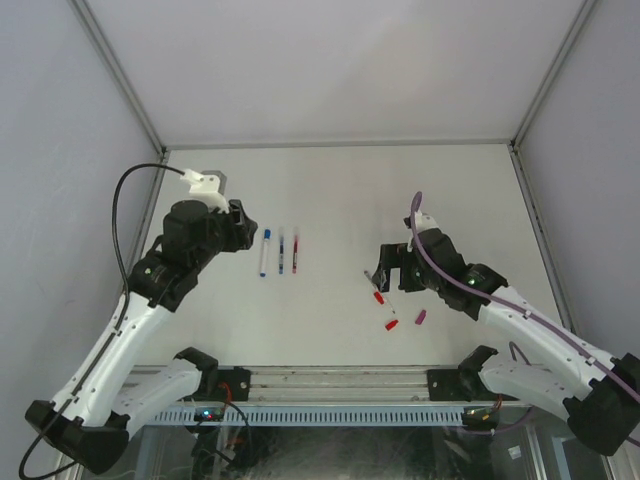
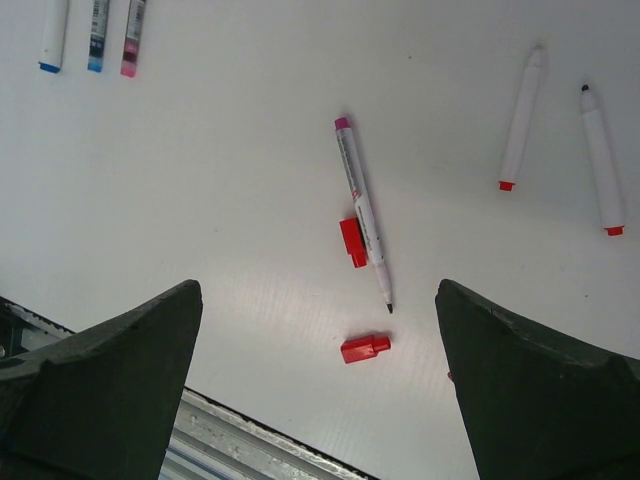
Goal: Insert the pens into the pen caps
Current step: Pick up the pen from the center of the board, then adjust the pen.
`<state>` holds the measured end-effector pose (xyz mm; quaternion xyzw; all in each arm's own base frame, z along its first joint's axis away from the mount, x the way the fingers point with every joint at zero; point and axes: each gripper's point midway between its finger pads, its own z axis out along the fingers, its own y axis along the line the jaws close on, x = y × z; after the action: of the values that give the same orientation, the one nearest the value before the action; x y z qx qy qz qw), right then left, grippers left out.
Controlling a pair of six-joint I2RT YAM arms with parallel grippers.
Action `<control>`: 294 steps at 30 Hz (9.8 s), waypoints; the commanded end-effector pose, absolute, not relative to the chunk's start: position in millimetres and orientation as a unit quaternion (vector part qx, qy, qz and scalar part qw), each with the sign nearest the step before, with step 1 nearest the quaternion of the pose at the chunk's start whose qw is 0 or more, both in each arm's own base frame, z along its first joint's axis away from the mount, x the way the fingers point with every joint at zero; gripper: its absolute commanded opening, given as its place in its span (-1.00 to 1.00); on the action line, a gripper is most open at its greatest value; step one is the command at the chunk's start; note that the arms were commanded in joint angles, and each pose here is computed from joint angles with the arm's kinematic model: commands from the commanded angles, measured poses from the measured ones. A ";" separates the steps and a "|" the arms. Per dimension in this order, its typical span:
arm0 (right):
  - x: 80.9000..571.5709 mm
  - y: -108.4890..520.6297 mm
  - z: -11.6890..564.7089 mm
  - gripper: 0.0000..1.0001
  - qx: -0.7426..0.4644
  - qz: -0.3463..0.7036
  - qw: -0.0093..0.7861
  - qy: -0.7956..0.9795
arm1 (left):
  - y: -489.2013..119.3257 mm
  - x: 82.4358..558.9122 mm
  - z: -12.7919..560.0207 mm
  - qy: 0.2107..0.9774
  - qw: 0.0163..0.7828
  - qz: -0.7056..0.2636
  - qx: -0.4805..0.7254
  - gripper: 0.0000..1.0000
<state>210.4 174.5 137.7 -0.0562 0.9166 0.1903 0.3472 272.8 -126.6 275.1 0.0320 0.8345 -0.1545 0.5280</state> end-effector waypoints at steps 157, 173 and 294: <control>254.1 230.3 209.8 -1.00 -0.128 0.324 0.423 0.837 | -163.4 254.3 255.1 0.808 0.529 -0.258 0.031 0.36; 225.9 267.3 257.5 -1.00 -0.030 0.485 0.427 0.763 | -293.1 208.9 257.7 0.758 0.490 -0.397 0.168 0.37; 200.0 238.5 292.5 -1.00 -0.135 0.375 0.423 0.814 | -274.1 172.7 310.3 0.714 0.587 -0.236 0.299 0.06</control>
<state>181.4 245.5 258.2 -0.1846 0.8399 0.3742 0.3470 162.8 -282.8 269.5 0.4033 0.7233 -0.1881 0.5281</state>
